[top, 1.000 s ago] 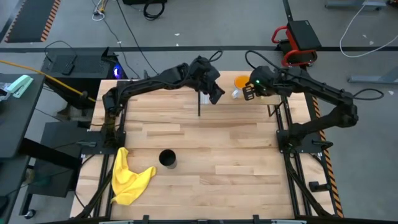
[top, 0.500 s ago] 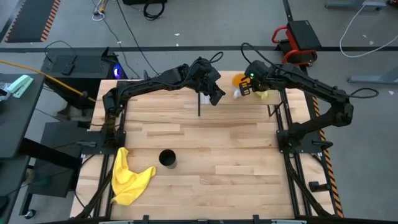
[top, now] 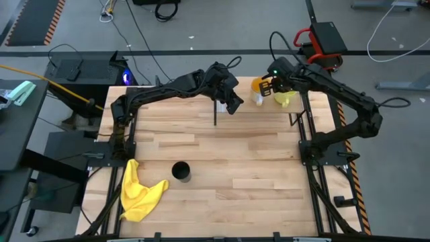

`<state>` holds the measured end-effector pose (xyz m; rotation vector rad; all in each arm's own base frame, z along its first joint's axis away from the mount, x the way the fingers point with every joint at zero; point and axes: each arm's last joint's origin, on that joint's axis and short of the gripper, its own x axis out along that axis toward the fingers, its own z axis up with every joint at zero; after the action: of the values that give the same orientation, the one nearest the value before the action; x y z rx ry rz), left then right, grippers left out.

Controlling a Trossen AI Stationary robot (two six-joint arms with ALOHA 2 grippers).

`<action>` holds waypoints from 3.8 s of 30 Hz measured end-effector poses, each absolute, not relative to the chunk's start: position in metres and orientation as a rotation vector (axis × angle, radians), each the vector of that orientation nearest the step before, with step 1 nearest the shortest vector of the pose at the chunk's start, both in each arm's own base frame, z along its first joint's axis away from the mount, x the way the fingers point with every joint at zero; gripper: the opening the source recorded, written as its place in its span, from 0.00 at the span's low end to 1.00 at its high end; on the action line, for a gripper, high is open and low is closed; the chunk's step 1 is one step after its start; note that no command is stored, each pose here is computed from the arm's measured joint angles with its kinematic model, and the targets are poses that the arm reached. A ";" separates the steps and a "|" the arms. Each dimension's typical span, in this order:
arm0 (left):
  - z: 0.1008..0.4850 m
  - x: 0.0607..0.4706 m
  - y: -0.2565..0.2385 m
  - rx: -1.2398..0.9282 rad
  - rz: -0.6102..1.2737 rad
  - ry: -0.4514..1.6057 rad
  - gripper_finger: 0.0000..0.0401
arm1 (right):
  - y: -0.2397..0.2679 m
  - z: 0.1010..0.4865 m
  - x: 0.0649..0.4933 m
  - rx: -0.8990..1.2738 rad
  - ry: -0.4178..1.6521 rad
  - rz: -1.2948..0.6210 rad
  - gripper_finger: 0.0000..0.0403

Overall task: Stack small to large cups/mugs on shelf
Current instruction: Put the yellow mug on the shelf, then put the black cup on the shelf

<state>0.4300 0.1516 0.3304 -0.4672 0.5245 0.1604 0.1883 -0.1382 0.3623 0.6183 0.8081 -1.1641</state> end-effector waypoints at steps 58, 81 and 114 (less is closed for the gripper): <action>0.385 0.262 -0.012 -0.641 0.425 1.312 0.11 | 0.061 0.395 0.143 0.600 0.822 -0.412 0.05; 0.298 0.280 -0.033 -0.740 0.439 1.403 0.34 | 0.095 0.341 0.141 0.568 0.922 -0.473 0.05; 0.279 0.293 -0.048 -0.698 0.499 1.426 0.30 | 0.113 0.293 0.152 0.627 0.898 -0.435 0.05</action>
<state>0.2930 -0.0480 0.2793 -0.6981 1.4263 0.4988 0.1520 0.1126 0.2931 0.6265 0.8975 -0.4349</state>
